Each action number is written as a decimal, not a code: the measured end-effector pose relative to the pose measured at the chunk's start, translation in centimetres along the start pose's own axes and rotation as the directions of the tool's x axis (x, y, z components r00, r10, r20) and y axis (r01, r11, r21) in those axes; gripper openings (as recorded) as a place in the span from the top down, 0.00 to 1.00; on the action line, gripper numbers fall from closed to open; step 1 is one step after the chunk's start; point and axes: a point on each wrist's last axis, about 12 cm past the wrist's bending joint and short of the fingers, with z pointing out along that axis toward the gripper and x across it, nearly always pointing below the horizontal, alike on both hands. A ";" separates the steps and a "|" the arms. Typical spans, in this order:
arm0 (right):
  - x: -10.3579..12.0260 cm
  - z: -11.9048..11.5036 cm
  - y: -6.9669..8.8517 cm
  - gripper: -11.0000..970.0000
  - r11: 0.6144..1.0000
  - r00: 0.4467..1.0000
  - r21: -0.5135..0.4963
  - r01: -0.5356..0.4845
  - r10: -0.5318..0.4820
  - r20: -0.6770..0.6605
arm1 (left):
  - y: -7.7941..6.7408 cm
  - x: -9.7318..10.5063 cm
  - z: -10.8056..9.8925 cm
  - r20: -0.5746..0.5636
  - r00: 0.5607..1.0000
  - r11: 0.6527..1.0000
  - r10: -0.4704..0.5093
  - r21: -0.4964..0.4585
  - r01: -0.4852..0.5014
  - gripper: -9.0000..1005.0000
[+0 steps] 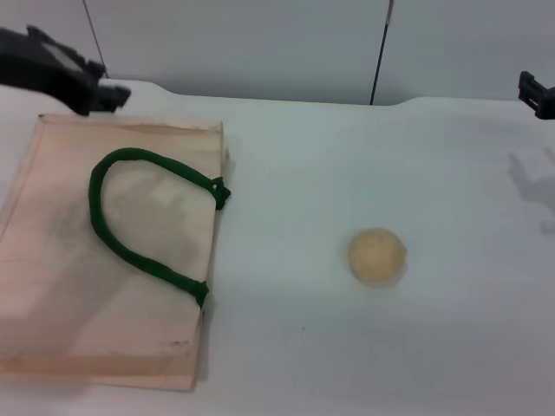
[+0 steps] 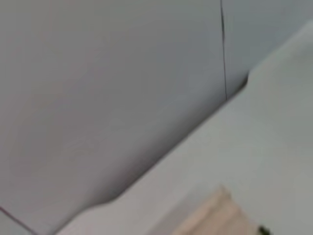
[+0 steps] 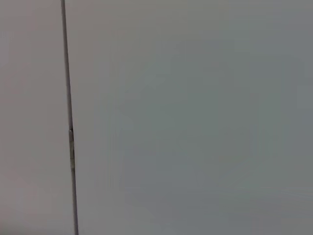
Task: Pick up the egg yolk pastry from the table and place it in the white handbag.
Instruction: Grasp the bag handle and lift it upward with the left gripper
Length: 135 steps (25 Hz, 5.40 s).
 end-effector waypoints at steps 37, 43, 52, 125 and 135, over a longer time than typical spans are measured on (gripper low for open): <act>0.6 -0.2 -1.0 0.39 0.999 0.999 0.031 -0.029 0.030 -0.012 | -2.0 4.2 6.8 -0.407 0.910 0.995 -0.076 0.022 0.092 0.56; 0.6 -0.2 -1.0 0.39 0.999 0.999 0.031 -0.030 0.031 -0.013 | -1.4 4.4 6.7 -0.384 0.913 0.989 -0.141 -0.011 0.148 0.56; 0.4 -0.1 -0.9 0.39 0.999 1.000 0.027 -0.029 0.029 -0.011 | -0.4 4.5 6.3 -0.342 0.893 0.955 -0.293 -0.070 0.287 0.56; 0.2 0.0 0.1 0.39 0.999 1.000 -0.048 -0.018 0.018 -0.003 | 1.0 5.3 11.9 -0.280 0.894 0.936 -0.350 -0.142 0.322 0.82; 0.3 0.1 0.3 0.39 0.999 1.000 -0.054 -0.008 0.007 -0.007 | 0.8 3.2 9.0 -0.194 0.938 0.954 -0.289 -0.144 0.264 0.86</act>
